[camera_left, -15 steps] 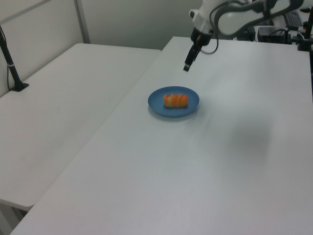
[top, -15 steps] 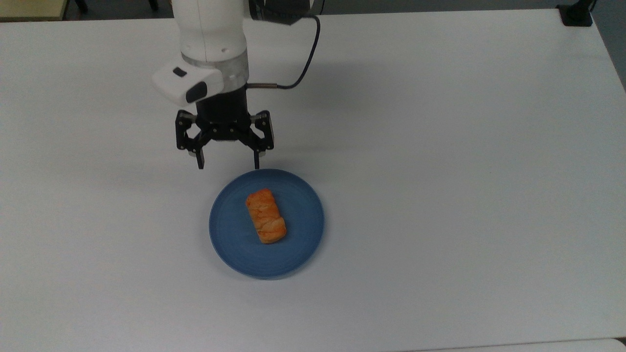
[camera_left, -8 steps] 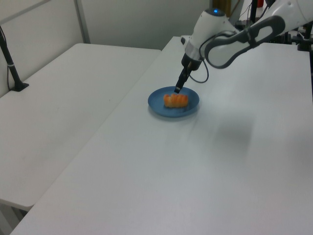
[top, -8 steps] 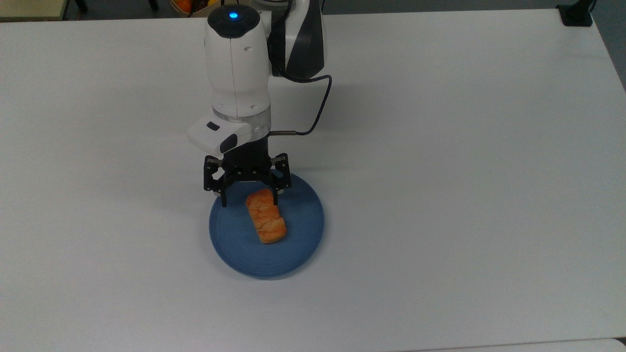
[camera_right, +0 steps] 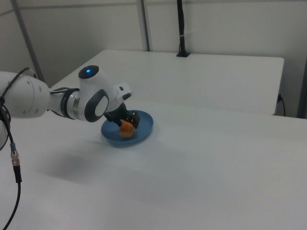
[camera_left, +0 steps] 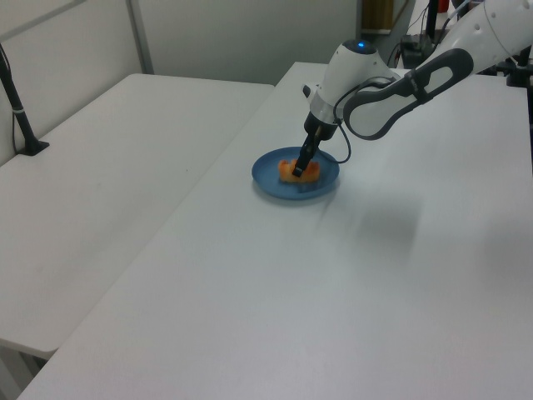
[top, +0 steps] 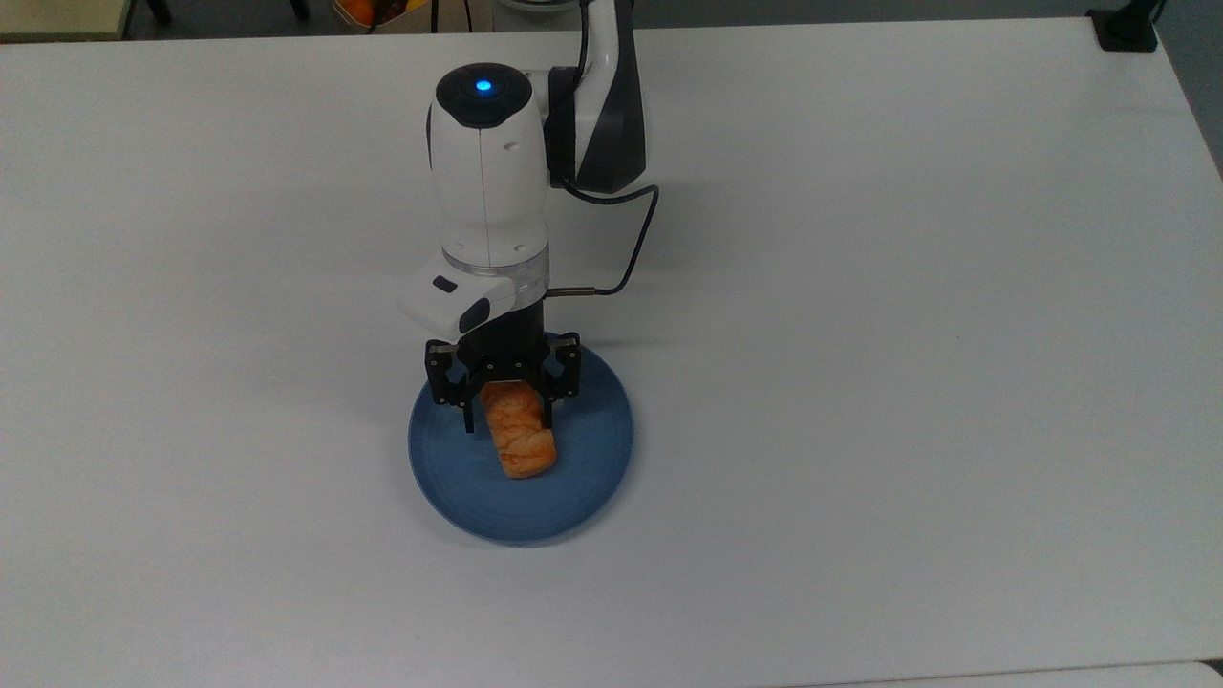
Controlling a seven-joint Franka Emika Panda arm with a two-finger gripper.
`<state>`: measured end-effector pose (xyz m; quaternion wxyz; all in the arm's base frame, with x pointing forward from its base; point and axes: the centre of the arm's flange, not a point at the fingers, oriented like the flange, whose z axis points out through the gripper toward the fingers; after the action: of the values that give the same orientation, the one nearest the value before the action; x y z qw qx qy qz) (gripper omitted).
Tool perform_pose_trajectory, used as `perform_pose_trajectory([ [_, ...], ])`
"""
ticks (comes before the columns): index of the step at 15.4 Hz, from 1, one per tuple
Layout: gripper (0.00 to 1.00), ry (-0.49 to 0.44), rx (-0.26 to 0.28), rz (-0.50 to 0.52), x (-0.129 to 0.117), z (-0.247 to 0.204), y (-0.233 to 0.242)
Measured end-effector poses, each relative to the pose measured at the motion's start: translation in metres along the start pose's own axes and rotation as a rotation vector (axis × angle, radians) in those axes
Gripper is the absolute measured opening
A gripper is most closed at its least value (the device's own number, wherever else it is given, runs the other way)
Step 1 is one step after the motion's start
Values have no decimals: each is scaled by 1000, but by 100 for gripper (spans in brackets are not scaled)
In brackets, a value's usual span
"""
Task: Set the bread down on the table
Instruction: 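Close the gripper around the orange bread roll, then carry the held bread roll off the plate onto the bare table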
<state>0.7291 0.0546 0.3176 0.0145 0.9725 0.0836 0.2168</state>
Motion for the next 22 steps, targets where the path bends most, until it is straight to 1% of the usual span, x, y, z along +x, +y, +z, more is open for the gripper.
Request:
perform_pose_trajectory([
  [1, 79, 2, 1, -2, 1, -1, -2],
  [2, 74, 3, 3, -6, 1, -1, -4],
  [4, 51, 5, 8, -14, 3, -2, -12],
  [6, 48, 9, 11, -20, 4, -3, -17],
  [8, 32, 15, 11, -20, 7, -5, -18],
  [11, 31, 37, 9, -18, 15, -17, -16],
  [13, 31, 61, 11, 2, 22, -33, -17],
  [15, 32, 78, 22, 23, 29, -47, -30],
  [18, 32, 93, 62, 13, 34, -61, -90],
  [20, 32, 91, 86, 0, 30, -65, -146],
  [22, 33, 86, 102, 8, 26, -66, -173],
])
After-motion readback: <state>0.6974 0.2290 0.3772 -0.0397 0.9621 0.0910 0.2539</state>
